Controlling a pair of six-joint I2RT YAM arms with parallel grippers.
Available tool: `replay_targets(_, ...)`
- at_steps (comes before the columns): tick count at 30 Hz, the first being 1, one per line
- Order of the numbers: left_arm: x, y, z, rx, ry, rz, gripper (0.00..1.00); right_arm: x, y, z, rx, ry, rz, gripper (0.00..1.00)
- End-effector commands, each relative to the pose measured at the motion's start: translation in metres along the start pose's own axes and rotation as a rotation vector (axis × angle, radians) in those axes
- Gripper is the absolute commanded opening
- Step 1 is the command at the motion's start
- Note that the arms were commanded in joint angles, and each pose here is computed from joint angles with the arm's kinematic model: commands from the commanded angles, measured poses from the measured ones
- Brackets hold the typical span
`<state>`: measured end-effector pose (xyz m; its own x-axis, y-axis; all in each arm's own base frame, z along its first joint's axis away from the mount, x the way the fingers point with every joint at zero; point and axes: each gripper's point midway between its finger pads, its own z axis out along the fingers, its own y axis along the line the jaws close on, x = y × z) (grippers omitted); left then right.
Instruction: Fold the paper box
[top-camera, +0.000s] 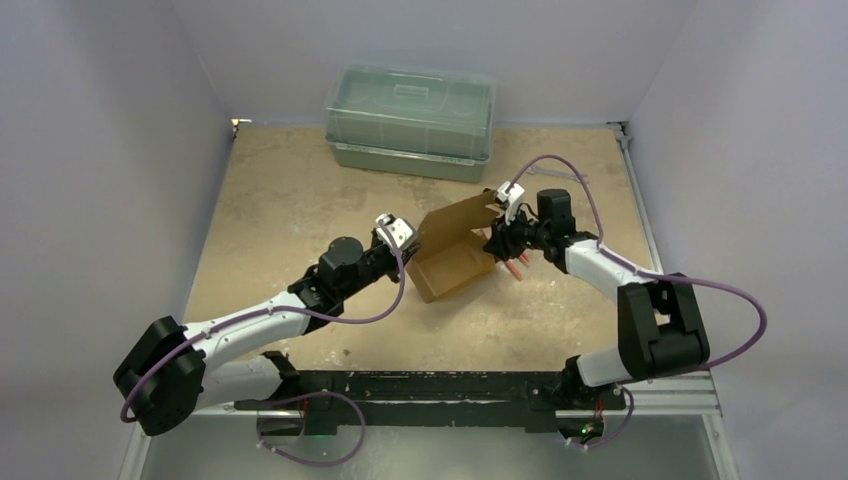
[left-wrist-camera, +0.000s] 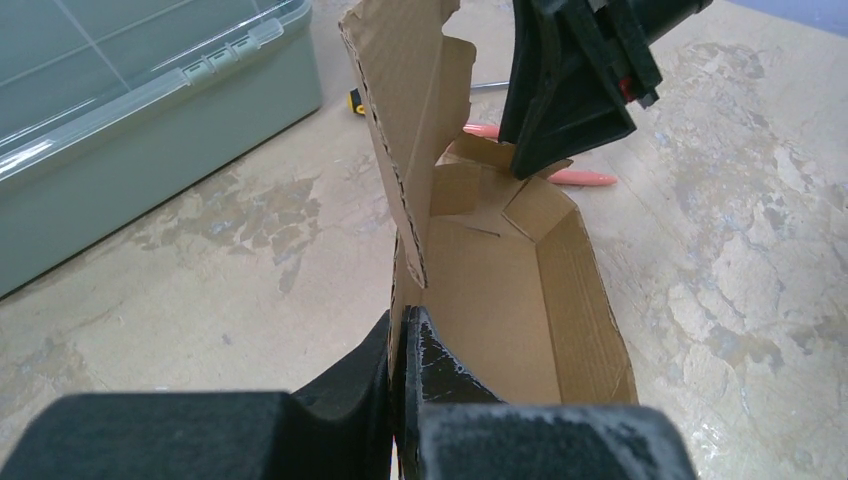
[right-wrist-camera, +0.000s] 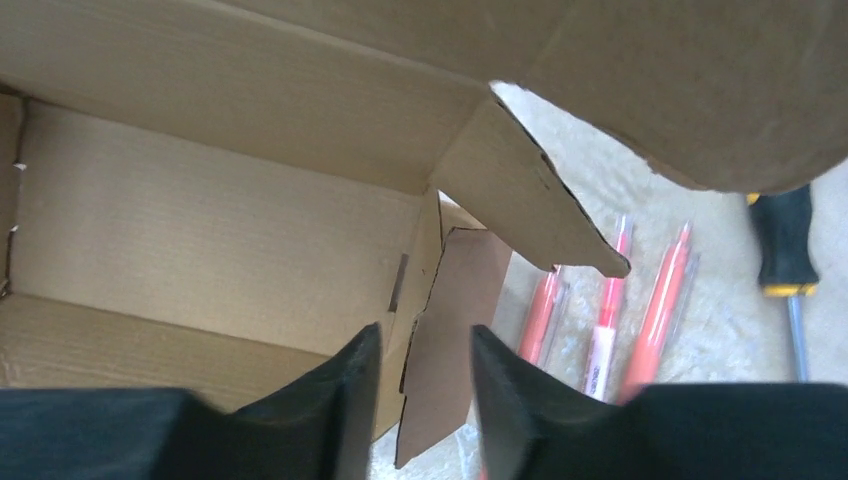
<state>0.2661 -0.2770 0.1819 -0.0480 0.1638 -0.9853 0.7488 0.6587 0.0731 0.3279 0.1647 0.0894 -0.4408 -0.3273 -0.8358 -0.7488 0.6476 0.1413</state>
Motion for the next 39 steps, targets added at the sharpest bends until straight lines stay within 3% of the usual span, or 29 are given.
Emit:
replay_targets(1,-0.022,-0.006,-0.002,0.023,-0.078,-0.023,0.00,-0.019,-0.018,0.003,0.084,-0.018,-0.013,0.30)
replay_targets(7,-0.023,-0.004,-0.002,0.009,-0.082,-0.053,0.00,-0.028,-0.018,-0.002,0.097,-0.038,-0.024,0.01)
replay_targets(14,-0.019,-0.005,-0.006,-0.010,-0.086,-0.155,0.01,-0.053,-0.013,-0.020,0.130,-0.140,-0.070,0.00)
replay_targets(18,-0.015,-0.005,-0.008,-0.030,-0.083,-0.251,0.20,-0.063,-0.008,-0.026,0.125,-0.186,-0.084,0.00)
replay_targets(25,-0.022,0.000,-0.021,-0.077,-0.102,-0.393,0.69,-0.061,-0.009,-0.026,0.133,-0.180,-0.092,0.00)
replay_targets(29,-0.032,0.006,-0.027,-0.104,-0.093,-0.387,0.83,-0.057,-0.009,-0.025,0.130,-0.171,-0.094,0.00)
replay_targets(33,-0.032,0.010,-0.019,-0.100,0.004,-0.298,0.84,-0.058,-0.006,-0.025,0.112,-0.175,-0.099,0.00)
replay_targets(39,-0.034,0.005,0.010,-0.033,0.176,-0.184,0.75,-0.059,-0.003,-0.026,0.096,-0.180,-0.104,0.00)
